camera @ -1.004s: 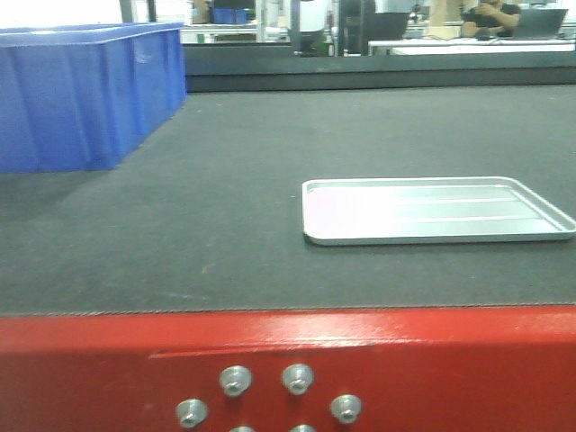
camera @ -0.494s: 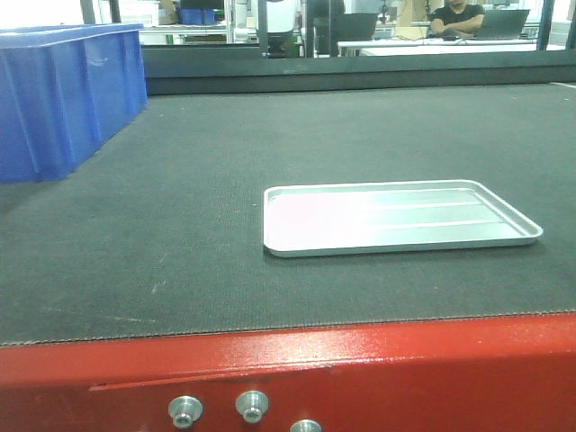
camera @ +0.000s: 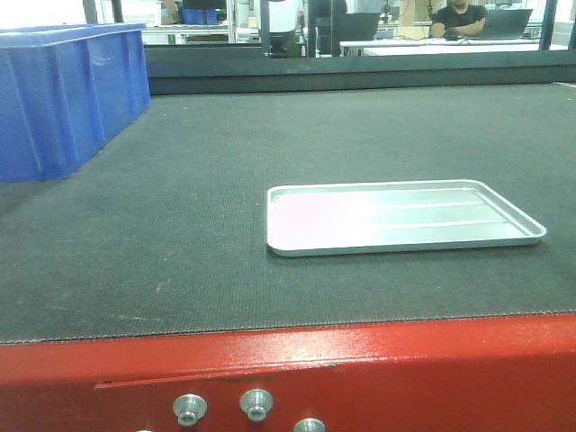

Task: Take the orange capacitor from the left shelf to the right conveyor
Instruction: 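Drive up to the conveyor belt beside the grey tray, then lower the held capacitor onto the grey tray with the right gripper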

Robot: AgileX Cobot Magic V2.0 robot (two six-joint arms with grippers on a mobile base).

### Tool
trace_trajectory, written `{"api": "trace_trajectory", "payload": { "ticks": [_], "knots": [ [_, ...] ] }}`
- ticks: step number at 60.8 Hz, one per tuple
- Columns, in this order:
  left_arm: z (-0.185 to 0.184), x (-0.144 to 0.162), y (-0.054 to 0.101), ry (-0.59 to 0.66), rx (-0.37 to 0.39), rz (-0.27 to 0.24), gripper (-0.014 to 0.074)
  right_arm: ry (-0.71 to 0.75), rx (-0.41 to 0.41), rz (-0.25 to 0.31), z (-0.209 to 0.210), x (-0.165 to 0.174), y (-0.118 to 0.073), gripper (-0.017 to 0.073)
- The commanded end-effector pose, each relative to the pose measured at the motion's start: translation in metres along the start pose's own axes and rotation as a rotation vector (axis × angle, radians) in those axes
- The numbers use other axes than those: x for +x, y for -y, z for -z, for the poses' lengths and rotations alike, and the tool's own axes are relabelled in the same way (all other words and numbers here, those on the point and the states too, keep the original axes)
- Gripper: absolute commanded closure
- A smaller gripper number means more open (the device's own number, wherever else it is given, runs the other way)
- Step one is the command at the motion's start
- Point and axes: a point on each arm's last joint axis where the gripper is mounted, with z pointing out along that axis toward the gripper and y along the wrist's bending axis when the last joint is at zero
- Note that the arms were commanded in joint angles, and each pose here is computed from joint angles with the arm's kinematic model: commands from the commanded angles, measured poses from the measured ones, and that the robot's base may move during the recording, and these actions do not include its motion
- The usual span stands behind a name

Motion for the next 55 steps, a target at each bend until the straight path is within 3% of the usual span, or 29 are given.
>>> {"api": "trace_trajectory", "payload": {
  "ticks": [1,11,23,38,55],
  "knots": [
    [0.002,-0.011,0.000,0.107,-0.001,0.003,0.0720,0.136,0.004,0.009,-0.018,-0.028,-0.001,0.0405],
    [0.002,-0.011,0.000,0.107,-0.001,0.003,0.0720,0.135,-0.039,0.006,-0.068,-0.035,-0.006,0.0405],
    [0.002,-0.011,0.000,0.107,-0.001,0.003,0.0720,0.100,-0.183,0.008,-0.129,-0.009,-0.036,0.0405],
    [0.002,-0.011,0.000,0.107,-0.001,0.003,0.0720,0.109,-0.295,0.136,-0.184,0.036,-0.059,0.0405],
    [0.002,-0.011,0.000,0.107,-0.001,0.003,0.0720,0.138,-0.326,0.113,-0.216,0.079,-0.065,0.0421]
  ]
}}
